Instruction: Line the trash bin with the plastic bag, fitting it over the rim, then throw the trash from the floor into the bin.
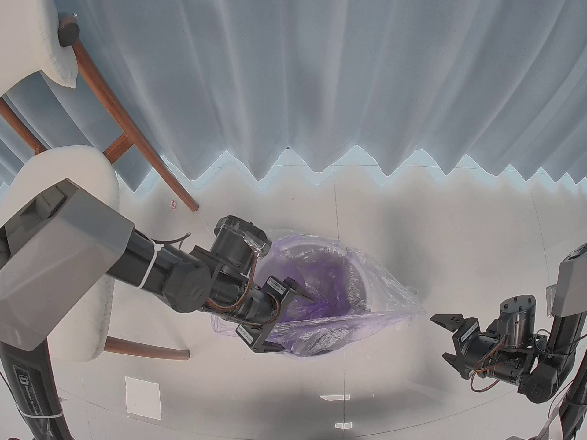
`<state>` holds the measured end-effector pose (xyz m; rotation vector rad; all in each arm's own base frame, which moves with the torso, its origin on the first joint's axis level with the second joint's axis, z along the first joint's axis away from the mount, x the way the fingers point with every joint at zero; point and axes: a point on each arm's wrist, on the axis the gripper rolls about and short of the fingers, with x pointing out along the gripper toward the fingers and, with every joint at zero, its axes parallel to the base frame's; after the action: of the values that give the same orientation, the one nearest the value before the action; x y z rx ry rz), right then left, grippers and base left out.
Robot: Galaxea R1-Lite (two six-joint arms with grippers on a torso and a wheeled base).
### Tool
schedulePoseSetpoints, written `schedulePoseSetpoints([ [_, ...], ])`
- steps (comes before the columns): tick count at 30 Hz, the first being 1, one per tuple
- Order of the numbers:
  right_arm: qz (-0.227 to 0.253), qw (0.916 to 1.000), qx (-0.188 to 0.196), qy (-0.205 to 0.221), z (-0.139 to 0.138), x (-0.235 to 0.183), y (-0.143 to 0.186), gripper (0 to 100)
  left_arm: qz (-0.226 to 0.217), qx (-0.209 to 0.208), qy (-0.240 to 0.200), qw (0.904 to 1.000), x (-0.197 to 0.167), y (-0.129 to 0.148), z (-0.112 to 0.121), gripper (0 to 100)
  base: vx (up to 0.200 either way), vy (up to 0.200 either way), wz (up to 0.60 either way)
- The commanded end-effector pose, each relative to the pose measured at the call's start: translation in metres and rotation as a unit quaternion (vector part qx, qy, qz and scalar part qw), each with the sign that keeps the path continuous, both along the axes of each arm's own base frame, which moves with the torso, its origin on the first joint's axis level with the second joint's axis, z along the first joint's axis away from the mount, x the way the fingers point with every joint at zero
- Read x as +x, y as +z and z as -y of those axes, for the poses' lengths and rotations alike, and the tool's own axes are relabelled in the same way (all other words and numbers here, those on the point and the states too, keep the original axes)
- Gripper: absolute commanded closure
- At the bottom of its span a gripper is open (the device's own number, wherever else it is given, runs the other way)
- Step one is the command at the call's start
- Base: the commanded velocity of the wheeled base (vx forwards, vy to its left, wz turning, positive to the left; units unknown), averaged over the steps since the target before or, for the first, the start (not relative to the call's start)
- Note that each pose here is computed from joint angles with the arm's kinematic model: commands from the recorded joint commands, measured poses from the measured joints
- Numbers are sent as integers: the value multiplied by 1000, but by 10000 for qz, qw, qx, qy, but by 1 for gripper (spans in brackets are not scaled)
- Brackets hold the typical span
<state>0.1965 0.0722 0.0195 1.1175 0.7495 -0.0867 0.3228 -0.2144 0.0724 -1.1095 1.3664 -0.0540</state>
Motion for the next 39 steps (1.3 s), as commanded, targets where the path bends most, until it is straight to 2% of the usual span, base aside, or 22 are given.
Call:
schedulePoseSetpoints([
  [1,-134,9999,-49,-7,1,-3,-5,0,-157,129,19,9998,19,3,7,0,0,0,0],
  [9,-198,9998,-74,3,1,-3,-8,0,-423,713,-378,9958,26,-5,11,0,0,0,0],
  [17,-229,9997,-79,-1,1,-3,-9,0,-505,1293,-260,9900,37,-5,25,0,0,0,0],
  [25,-161,9998,-66,-3,0,0,-12,0,-477,1371,-224,9892,44,-5,30,0,0,0,0],
  [26,-161,9998,-64,-13,0,0,-12,0,-476,1383,-228,9890,45,-5,30,100,0,0,0],
  [36,-197,9998,-77,-21,0,0,-14,0,-402,1340,-243,9899,42,3,31,100,0,0,0],
  [39,-181,9998,-78,-9,0,0,-13,0,-228,1294,-333,9908,29,39,24,100,0,0,0],
])
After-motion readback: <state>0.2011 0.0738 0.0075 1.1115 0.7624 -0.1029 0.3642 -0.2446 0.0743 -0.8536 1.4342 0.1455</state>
